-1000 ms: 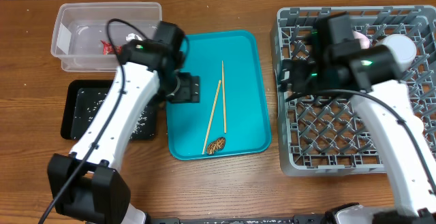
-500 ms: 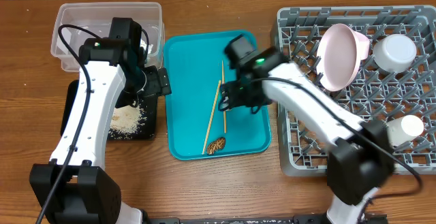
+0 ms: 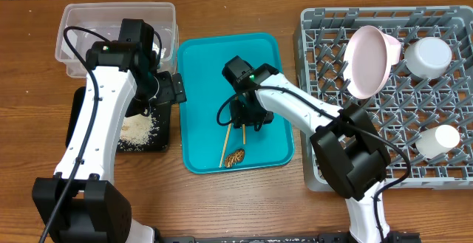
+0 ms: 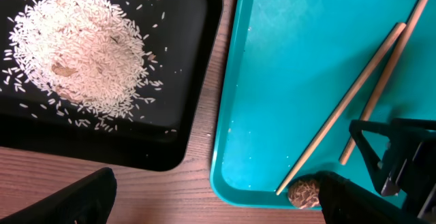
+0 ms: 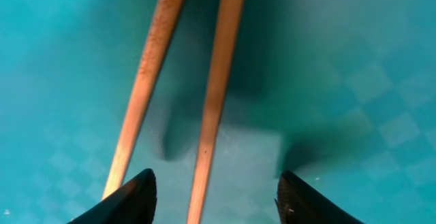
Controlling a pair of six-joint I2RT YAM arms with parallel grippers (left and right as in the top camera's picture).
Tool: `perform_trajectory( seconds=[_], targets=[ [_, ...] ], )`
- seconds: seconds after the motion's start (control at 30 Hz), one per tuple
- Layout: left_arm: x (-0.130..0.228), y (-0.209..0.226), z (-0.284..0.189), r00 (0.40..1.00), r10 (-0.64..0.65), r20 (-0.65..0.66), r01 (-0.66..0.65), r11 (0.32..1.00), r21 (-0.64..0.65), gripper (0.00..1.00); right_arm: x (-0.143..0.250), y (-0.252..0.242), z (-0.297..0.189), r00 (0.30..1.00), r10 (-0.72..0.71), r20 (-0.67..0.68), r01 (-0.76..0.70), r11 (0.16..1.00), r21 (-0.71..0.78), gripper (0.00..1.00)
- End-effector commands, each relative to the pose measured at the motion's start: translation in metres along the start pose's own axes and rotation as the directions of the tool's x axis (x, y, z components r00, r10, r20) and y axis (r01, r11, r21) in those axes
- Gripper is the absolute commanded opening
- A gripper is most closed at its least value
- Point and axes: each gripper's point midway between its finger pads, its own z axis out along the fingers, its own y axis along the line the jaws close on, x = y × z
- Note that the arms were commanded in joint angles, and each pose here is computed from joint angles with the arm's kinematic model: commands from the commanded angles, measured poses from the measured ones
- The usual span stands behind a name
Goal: Sort waste into correct bins and load items into the dishwasher
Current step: 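Grasp one wooden chopstick on the teal tray with the right gripper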
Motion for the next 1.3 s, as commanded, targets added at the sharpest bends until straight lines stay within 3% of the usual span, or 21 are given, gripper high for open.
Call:
perform_trajectory(
  seconds=[0.0,0.3,0.5,1.27],
  targets=[
    [-0.005,0.001,-0.013,0.999,-0.012,0.049,0.011,1.0,0.002,0.96,-0.001,-0.009,0.011,0.998,0.058,0.002,-0.058,0.997,0.053,0.54],
    [-0.005,0.001,-0.013,0.999,-0.006,0.051,0.006,1.0,-0.001,0.97,0.008,-0.018,0.035,0.991,0.124,-0.051,-0.118,0.988,0.1,0.46],
    [-0.005,0.001,-0.013,0.999,0.0,0.052,0.0,1.0,-0.004,0.97,0.012,-0.024,0.039,0.984,0.164,-0.064,-0.155,0.98,0.128,0.3],
    [-0.006,0.001,-0.013,0.999,0.002,0.054,-0.002,1.0,-0.003,0.98,0.022,-0.024,0.038,0.976,0.187,-0.11,-0.173,0.977,0.127,0.06]
  ],
)
